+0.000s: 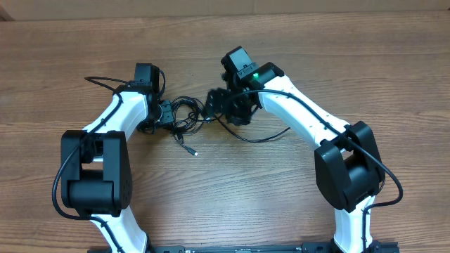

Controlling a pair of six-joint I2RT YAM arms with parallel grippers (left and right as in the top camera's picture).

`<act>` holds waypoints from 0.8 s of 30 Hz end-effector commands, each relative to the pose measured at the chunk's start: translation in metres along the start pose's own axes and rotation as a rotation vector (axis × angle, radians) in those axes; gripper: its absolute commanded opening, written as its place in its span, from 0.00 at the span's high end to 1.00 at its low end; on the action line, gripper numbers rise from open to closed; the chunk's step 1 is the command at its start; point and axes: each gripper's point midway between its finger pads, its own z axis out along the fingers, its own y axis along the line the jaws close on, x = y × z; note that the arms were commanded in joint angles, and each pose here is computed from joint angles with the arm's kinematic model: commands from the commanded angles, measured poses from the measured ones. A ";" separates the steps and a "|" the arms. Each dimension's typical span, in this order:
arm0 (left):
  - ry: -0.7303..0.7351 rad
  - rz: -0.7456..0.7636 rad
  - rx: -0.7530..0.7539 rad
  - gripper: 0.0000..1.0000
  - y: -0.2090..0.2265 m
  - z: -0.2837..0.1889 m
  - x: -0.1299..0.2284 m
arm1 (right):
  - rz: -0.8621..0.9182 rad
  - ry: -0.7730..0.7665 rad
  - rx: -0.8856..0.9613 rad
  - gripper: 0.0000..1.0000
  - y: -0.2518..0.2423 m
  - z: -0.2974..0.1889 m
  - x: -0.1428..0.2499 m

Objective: Untangle cables

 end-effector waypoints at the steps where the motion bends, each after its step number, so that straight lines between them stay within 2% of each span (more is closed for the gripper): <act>1: 0.247 -0.010 0.032 0.90 -0.001 0.056 0.068 | 0.246 -0.064 -0.103 0.18 0.033 -0.001 -0.012; 6: 0.247 -0.009 0.032 0.90 -0.001 0.056 0.068 | 0.342 -0.153 -0.060 0.18 0.033 0.008 -0.021; 10: 0.247 -0.010 0.032 0.90 -0.001 0.056 0.068 | 0.316 -0.146 -0.035 0.16 0.038 0.020 -0.010; 15: 0.247 -0.010 0.032 0.90 -0.001 0.056 0.068 | 0.299 -0.228 0.037 0.17 0.032 0.024 -0.015; 20: 0.246 -0.010 0.032 0.90 -0.001 0.056 0.068 | 0.300 -0.224 0.043 0.23 0.029 0.030 -0.015; 24: 0.242 -0.009 0.033 0.90 -0.001 0.056 0.067 | 0.374 -0.131 0.036 0.24 0.030 0.038 0.003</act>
